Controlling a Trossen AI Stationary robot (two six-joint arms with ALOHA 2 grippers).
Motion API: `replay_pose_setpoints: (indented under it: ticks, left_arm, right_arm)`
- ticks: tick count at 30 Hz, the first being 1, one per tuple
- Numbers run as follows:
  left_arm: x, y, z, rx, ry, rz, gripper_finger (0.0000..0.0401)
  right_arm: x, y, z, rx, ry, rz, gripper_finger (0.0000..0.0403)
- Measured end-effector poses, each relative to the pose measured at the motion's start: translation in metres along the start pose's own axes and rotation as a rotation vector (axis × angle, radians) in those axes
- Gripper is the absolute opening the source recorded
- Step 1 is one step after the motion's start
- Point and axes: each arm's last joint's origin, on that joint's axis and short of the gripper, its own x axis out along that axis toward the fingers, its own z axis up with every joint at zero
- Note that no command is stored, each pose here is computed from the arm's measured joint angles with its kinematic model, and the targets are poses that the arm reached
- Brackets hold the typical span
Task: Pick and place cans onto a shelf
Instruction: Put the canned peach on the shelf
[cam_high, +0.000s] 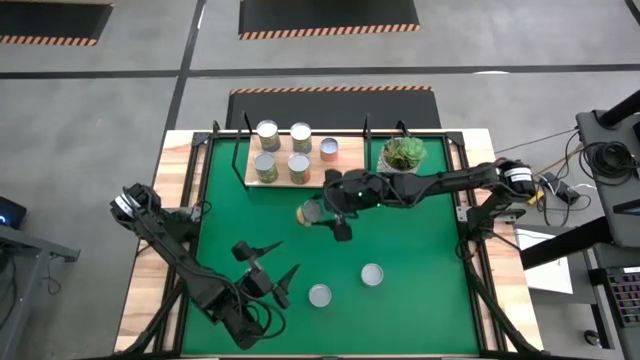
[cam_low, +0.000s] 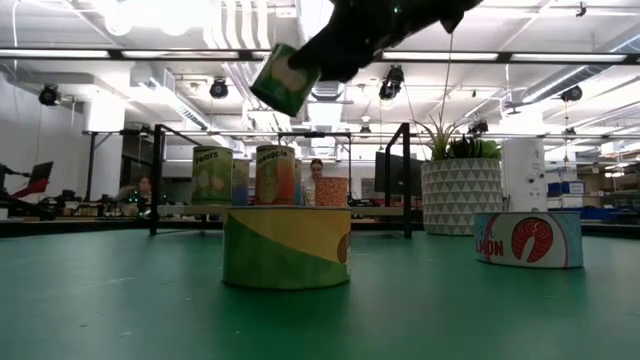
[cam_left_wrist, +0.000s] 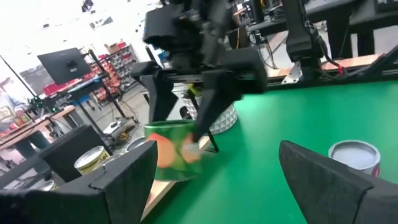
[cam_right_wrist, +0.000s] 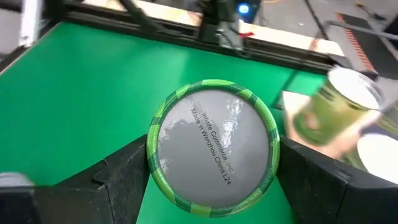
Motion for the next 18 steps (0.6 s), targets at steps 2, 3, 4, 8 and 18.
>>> replay_pose_setpoints:
  ticks: [2, 3, 4, 8, 18]
  left_arm:
    - [0.000, 0.001, -0.001, 0.021, 0.007, -0.003, 0.0315]
    - [0.001, 0.002, -0.002, 0.030, 0.010, -0.003, 0.0315]
    - [0.002, 0.003, -0.002, 0.040, 0.015, -0.001, 0.0315]
    - [0.002, 0.009, -0.001, 0.075, 0.021, 0.000, 0.0315]
    - [0.011, 0.018, 0.031, 0.159, 0.077, -0.052, 0.0315]
  right_arm:
    - [-0.002, -0.006, -0.004, 0.030, -0.016, -0.023, 0.0294]
    - [-0.004, -0.008, -0.007, 0.051, -0.033, -0.033, 0.0294]
    - [-0.006, -0.009, -0.010, 0.064, -0.044, -0.038, 0.0295]
    - [-0.014, -0.003, -0.030, 0.115, -0.127, -0.045, 0.0295]
    - [-0.056, 0.026, -0.024, 0.106, -0.722, 0.014, 0.0295]
